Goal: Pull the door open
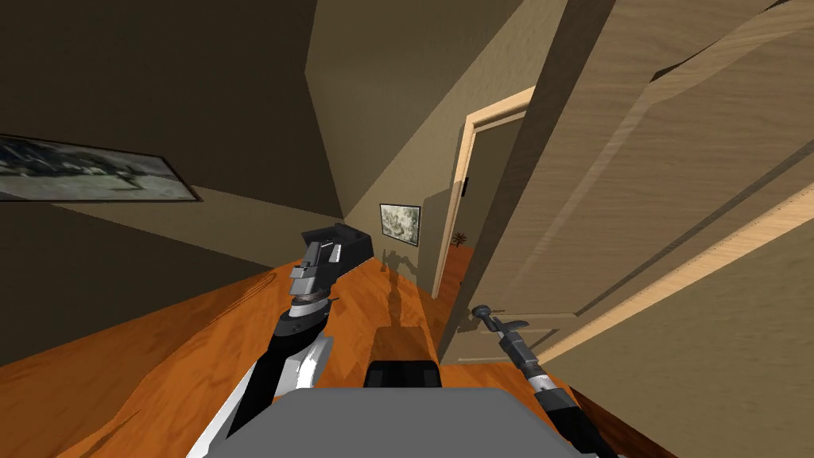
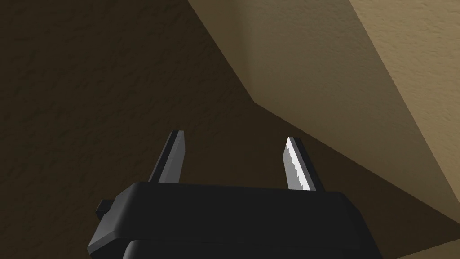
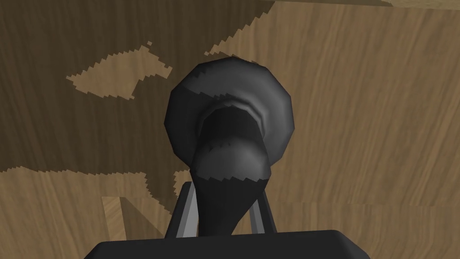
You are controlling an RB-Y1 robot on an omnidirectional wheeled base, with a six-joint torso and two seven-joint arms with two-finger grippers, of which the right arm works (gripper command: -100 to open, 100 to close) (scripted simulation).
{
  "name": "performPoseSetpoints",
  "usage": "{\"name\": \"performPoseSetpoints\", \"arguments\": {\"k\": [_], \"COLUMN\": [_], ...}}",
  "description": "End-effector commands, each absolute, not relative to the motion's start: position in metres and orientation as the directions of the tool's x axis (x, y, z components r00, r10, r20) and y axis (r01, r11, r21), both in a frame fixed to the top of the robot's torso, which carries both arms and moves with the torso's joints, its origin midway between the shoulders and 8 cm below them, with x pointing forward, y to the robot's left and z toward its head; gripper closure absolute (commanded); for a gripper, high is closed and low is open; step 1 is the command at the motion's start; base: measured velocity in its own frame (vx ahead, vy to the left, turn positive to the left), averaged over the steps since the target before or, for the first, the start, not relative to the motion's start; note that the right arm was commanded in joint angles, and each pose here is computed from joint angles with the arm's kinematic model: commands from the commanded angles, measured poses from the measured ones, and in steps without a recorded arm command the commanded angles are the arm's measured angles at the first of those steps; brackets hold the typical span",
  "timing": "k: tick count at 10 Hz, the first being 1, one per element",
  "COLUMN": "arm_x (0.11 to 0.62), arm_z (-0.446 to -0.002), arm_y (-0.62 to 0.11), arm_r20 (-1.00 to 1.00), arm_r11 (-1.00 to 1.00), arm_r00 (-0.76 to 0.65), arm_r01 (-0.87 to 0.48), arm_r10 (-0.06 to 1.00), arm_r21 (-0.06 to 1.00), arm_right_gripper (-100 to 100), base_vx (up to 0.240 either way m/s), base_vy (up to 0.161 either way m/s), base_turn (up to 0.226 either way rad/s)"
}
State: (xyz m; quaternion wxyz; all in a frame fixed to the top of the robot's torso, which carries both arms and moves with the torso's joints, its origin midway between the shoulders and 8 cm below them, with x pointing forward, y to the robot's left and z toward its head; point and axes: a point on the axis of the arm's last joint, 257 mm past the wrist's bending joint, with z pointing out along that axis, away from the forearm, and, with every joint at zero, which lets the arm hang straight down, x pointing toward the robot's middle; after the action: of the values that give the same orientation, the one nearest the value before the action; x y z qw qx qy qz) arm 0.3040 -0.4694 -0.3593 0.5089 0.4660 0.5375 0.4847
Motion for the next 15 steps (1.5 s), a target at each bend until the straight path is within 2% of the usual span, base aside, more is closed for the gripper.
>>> {"name": "performPoseSetpoints", "arguments": {"k": [1, 6, 15], "arm_x": [0.301, 0.288, 0.278], "arm_z": [-0.358, -0.356, -0.358], "arm_y": [-0.469, -0.473, -0.471], "arm_r20": [-0.096, -0.1, -0.096], "arm_r11": [0.096, 0.099, 0.096], "arm_r00": [-0.053, -0.068, -0.089], "arm_r01": [0.003, -0.004, -0.004], "arm_r10": [0.994, 0.993, 0.991], "arm_r21": [0.995, 0.995, 0.995], "arm_right_gripper": [100, 100, 100], "base_vx": [-0.22, -0.226, -0.178], "base_vy": [-0.085, -0.074, -0.059], "base_turn": [0.187, 0.176, 0.14]}}
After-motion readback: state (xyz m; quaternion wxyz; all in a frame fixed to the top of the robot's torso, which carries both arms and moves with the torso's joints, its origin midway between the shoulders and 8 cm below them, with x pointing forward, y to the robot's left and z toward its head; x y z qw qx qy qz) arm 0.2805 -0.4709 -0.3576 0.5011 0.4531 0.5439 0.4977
